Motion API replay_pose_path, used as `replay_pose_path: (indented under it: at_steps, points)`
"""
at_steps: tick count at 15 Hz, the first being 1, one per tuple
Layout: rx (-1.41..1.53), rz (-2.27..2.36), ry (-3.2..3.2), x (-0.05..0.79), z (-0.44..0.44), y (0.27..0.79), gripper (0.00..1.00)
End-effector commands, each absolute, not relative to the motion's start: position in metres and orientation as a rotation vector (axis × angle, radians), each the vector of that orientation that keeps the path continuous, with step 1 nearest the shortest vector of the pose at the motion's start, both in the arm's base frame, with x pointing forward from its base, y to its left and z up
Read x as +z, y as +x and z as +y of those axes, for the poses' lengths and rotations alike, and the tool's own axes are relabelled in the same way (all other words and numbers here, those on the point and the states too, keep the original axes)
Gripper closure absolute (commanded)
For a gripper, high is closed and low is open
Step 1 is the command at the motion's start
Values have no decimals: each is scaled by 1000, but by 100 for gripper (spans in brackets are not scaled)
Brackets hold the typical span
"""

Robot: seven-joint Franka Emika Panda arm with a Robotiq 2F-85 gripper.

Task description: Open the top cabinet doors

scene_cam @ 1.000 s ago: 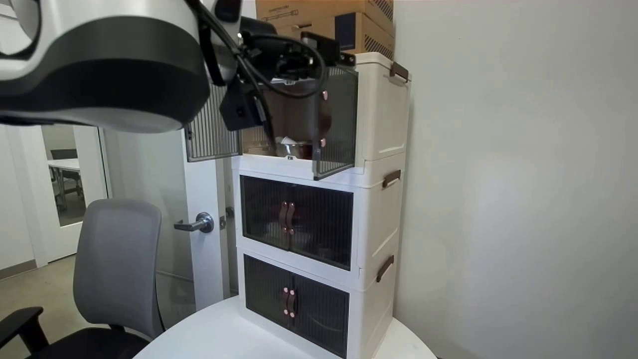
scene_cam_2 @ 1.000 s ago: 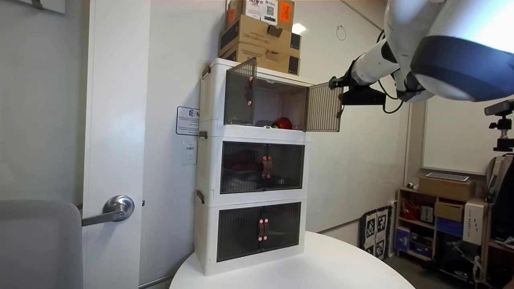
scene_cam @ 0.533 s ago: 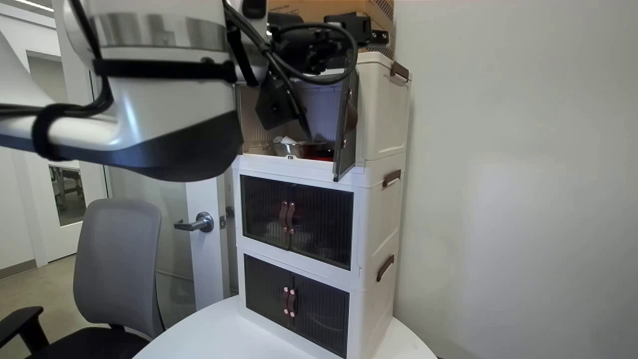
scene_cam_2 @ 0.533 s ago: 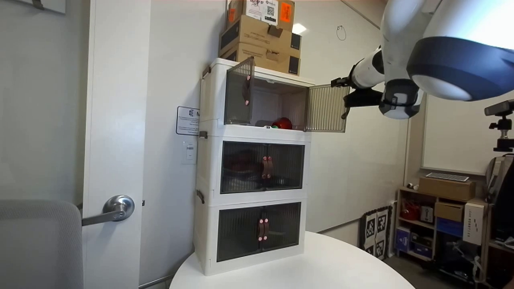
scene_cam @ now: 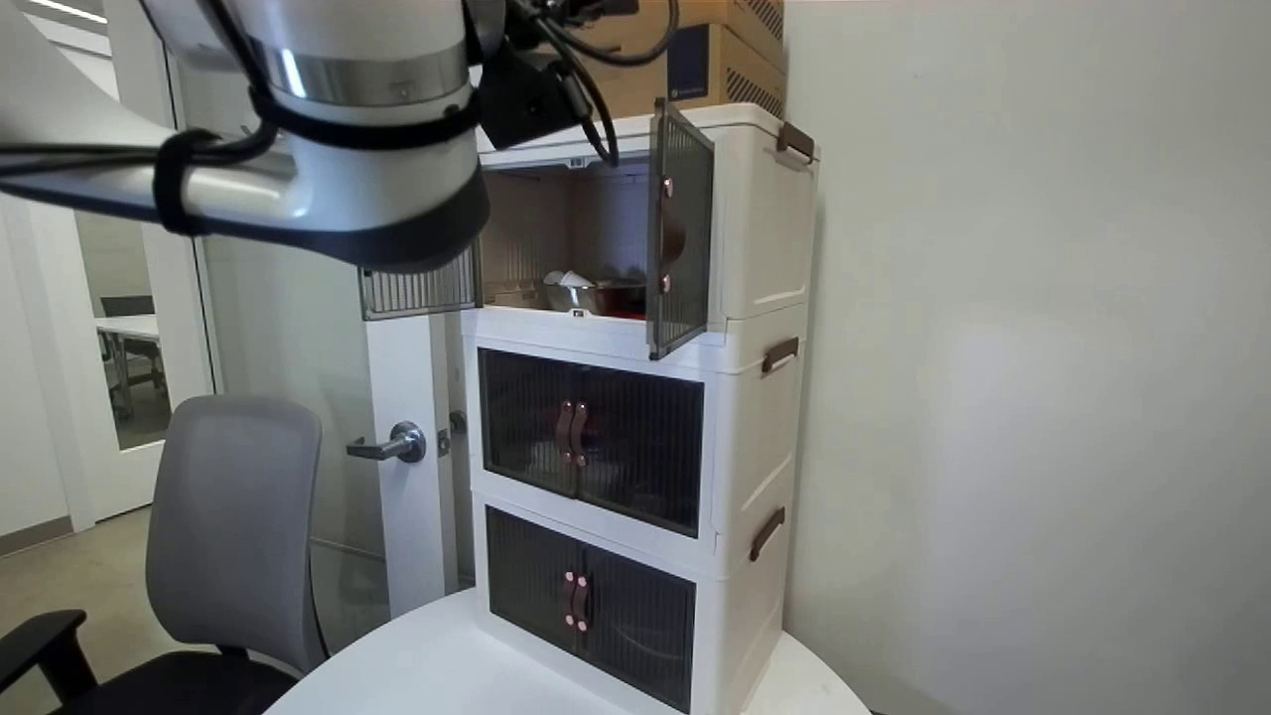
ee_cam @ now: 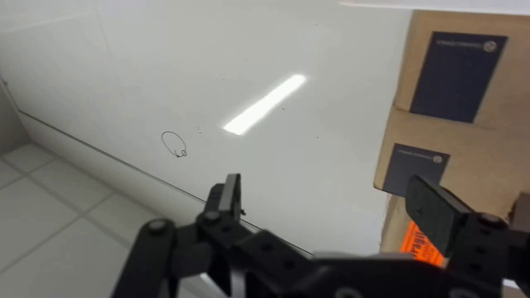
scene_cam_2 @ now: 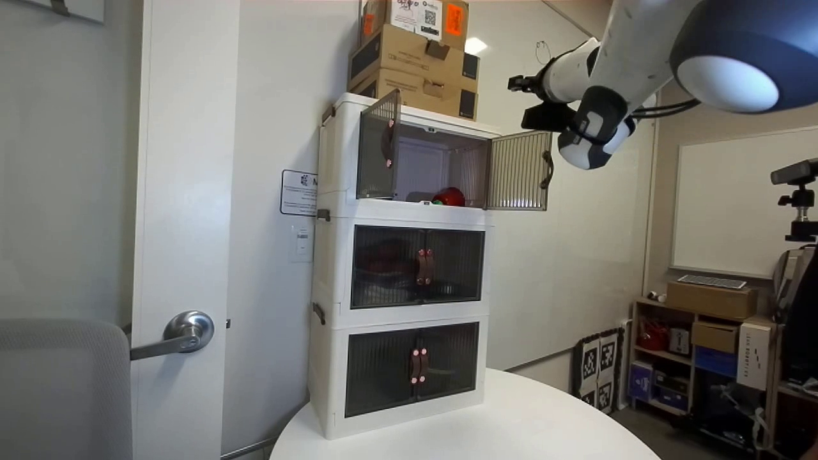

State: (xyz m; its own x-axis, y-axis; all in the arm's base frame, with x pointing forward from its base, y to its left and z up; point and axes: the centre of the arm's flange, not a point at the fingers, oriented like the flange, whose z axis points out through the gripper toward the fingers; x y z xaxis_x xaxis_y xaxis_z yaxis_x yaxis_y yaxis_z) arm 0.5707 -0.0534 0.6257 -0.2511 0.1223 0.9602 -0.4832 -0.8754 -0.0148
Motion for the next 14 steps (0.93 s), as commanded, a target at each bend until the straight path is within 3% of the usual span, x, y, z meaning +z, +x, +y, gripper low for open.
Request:
replay_pose_path:
  at_steps: [1, 14]
  points:
    - [2278, -418, 1790, 665, -34, 587, 0]
    - [2382, -627, 2518, 589, 41, 610, 0]
